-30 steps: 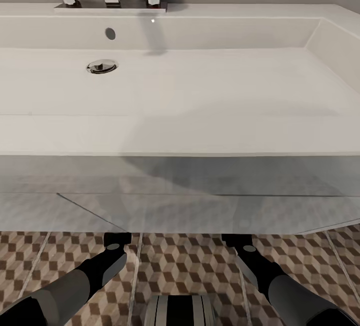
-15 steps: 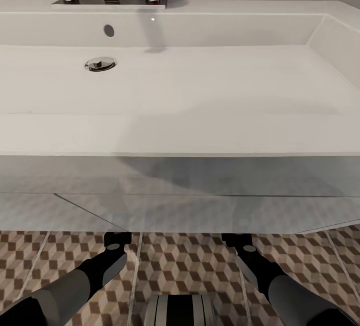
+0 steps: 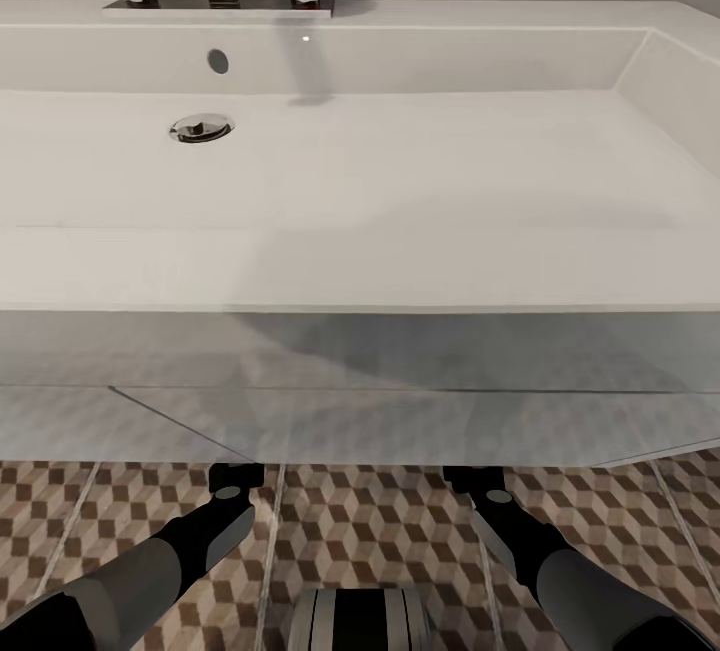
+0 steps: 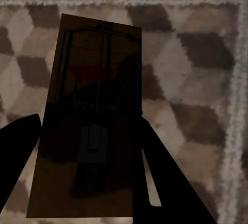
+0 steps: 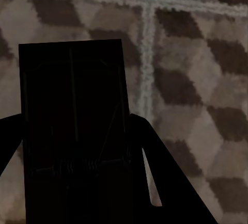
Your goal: Take the four mousetraps from the cabinet in the bathroom and place them on the bathroom floor. Make sure all four end up on the same floor surface, and ensure that at least two of them are either under or directly next to the same bathroom sink.
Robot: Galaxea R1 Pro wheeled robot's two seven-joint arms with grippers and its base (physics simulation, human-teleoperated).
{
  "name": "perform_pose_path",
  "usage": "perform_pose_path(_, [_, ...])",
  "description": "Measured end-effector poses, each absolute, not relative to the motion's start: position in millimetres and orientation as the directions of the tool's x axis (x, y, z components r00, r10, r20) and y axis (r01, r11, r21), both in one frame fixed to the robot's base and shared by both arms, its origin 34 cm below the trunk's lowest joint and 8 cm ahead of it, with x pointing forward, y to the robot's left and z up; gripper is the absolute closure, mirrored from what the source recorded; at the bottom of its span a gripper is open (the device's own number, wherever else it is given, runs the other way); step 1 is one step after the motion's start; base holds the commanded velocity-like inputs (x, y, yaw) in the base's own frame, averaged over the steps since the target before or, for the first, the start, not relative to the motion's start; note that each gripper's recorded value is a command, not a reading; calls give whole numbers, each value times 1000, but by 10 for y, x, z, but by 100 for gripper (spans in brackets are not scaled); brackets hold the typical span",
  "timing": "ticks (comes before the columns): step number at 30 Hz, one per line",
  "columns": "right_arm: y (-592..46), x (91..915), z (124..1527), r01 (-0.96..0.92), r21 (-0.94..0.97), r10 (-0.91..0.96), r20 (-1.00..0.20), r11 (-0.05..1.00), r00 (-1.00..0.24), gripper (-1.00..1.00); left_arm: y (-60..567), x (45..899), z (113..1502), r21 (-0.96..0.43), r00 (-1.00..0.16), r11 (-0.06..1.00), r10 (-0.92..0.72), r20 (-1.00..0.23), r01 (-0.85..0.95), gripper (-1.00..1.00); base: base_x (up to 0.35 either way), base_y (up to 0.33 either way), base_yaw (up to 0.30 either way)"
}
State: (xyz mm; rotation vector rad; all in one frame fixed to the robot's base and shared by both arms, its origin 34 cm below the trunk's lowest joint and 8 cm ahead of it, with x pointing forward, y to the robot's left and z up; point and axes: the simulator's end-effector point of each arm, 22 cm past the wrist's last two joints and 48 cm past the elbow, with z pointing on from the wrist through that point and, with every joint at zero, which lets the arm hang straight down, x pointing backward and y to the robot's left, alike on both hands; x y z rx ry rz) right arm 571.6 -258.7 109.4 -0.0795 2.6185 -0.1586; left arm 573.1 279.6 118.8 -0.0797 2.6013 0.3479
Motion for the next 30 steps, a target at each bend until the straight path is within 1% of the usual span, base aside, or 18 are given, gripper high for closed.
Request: perform_pose_path(30, [-2585, 5716, 1095, -29, -128, -89, -490, 991, -867, 100, 2754, 5750, 1199, 223, -867, 967, 3, -498, -125, 100, 0, 0, 0])
